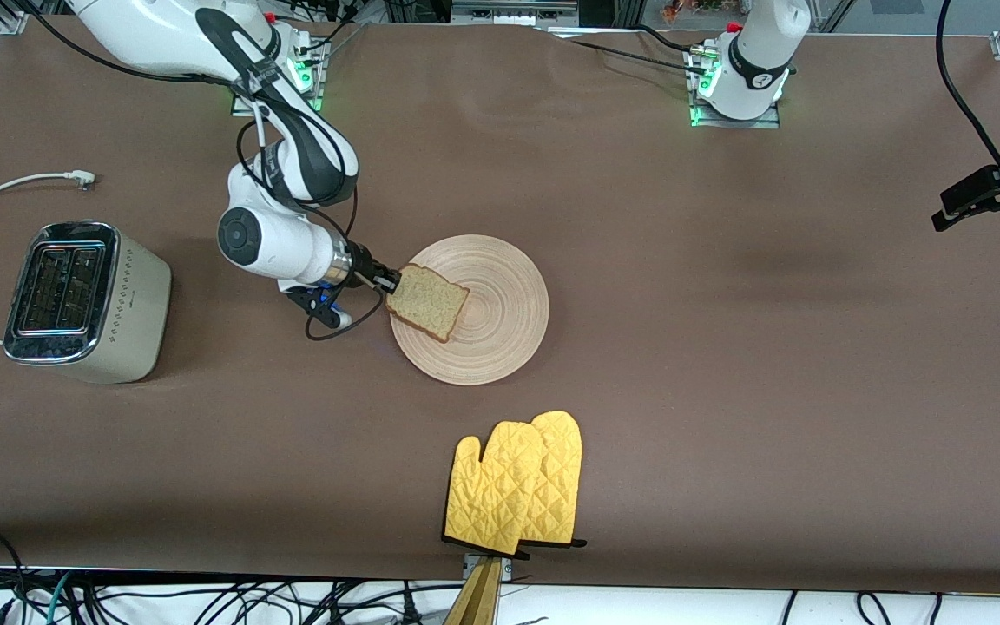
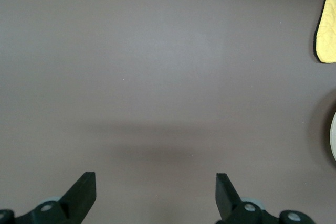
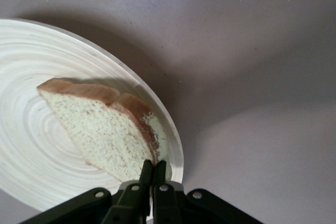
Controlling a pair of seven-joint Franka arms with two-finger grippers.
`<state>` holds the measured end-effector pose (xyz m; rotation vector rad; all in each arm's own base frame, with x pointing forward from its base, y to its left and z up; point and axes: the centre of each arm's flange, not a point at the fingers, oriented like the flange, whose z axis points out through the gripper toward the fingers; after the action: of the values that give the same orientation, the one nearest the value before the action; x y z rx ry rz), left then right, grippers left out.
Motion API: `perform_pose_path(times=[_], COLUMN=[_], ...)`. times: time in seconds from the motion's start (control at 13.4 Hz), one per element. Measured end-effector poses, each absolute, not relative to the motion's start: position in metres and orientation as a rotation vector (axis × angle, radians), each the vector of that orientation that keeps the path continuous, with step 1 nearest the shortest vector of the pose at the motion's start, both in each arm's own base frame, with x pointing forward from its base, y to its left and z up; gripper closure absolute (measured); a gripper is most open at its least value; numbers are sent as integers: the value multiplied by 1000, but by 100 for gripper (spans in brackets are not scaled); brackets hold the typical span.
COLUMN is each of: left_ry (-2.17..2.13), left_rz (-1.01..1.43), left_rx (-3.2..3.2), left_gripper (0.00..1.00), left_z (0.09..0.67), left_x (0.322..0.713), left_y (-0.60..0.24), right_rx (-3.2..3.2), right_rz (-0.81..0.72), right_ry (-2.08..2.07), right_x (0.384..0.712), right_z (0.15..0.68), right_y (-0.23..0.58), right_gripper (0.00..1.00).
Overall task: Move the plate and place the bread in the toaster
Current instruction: 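Lift the bread with the right gripper and carry it over the toaster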
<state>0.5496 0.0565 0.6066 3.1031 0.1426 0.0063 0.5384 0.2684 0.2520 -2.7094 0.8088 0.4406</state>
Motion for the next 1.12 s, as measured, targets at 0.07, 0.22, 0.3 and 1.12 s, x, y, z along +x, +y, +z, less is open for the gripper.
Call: perform_pose_path(times=[0.07, 0.22, 0.3, 1.12], left_ry=[142, 140, 139, 138], left_rz=[6, 6, 5, 3], left_rx=[3103, 3103, 3103, 3104], left_gripper=[0, 0, 0, 0], left_z=[607, 607, 607, 606], left_x=[550, 550, 550, 550], left_y=[56, 56, 55, 55], right_rx=[-2710, -2716, -2726, -2982], right_rz=[451, 465, 475, 548], right_ry=[807, 802, 795, 502], right_x=[543, 553, 560, 631], right_z=[258, 273, 284, 471], right_y=[267, 262, 258, 99], right_gripper=[97, 97, 97, 97])
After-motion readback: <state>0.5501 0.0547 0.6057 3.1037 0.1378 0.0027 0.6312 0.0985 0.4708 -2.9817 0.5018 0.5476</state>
